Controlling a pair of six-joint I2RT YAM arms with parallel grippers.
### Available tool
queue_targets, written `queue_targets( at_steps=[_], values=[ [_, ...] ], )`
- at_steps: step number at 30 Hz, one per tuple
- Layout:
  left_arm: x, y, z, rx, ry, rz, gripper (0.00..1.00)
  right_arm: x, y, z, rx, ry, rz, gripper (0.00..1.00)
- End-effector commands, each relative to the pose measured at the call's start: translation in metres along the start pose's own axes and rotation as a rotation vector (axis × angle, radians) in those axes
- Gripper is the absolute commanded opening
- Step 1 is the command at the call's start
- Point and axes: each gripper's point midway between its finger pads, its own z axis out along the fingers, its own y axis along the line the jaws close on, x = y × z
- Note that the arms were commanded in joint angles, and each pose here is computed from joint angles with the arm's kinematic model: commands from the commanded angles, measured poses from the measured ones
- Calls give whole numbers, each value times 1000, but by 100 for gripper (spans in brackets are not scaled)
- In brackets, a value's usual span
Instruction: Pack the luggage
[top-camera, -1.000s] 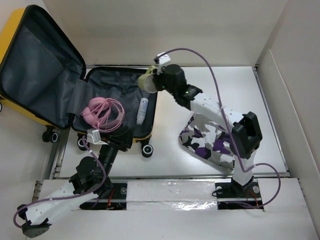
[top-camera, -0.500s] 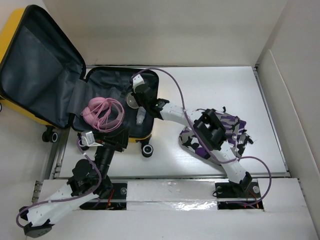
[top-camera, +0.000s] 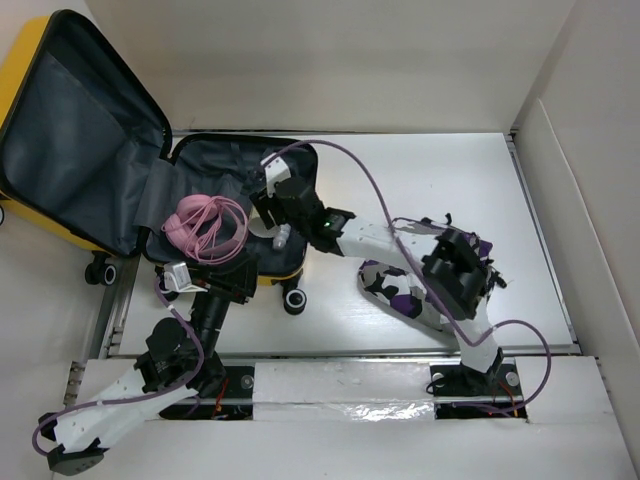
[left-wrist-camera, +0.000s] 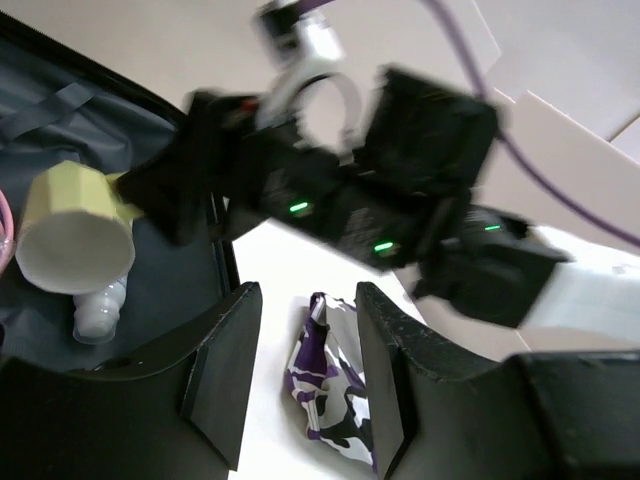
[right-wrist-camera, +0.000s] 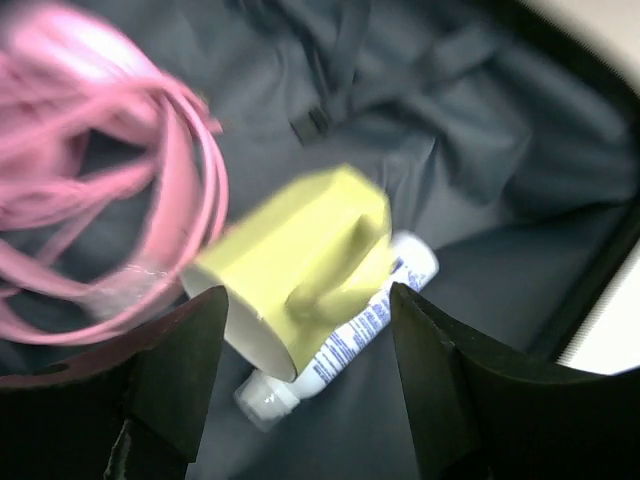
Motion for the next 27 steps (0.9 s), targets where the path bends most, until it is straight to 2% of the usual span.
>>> queue_targets(
  at_steps=[1,5,6,7,8,10,13,14,16,17,18,19,21,22,23,25,27],
  values=[
    [-15,-5,1,15,-52,-33,40,-88,-27,-42,-19,-201,96,72],
    [-1,-8,9,4,2,17,38,-100,-67,-77,3,-250,164,72],
    [1,-11,10,17,11,49,33,-99,-88,-84,38,-256,172,72],
    [6,-18,12,55,32,68,18,-114,-105,-107,57,-302,187,72],
    [13,-24,17,65,58,95,11,-92,-114,-112,68,-273,243,1],
    [27,-31,23,89,117,149,0,-85,-149,-131,114,-287,275,0],
    [63,-46,38,96,251,231,0,-67,-181,-174,163,-304,316,0],
    [83,-52,46,79,314,282,0,-75,-199,-198,192,-352,329,0],
    [109,-63,45,49,376,340,0,-48,-208,-212,210,-326,331,6],
    [130,-69,51,18,427,392,4,-53,-219,-233,234,-363,346,9],
    [141,-73,52,7,453,415,12,-37,-224,-238,251,-342,353,11],
    [154,-77,54,9,492,429,30,-33,-226,-245,256,-342,355,14],
    [186,-84,60,3,572,435,46,-29,-238,-267,290,-363,381,22],
    [198,-89,59,22,610,430,58,-20,-239,-270,286,-352,379,24],
    [210,-85,65,6,633,435,65,-16,-241,-275,289,-351,379,29],
    [230,-84,68,20,713,387,73,-14,-248,-289,299,-370,380,31],
    [249,-71,79,-11,770,373,73,-10,-251,-296,304,-371,377,32]
  ],
)
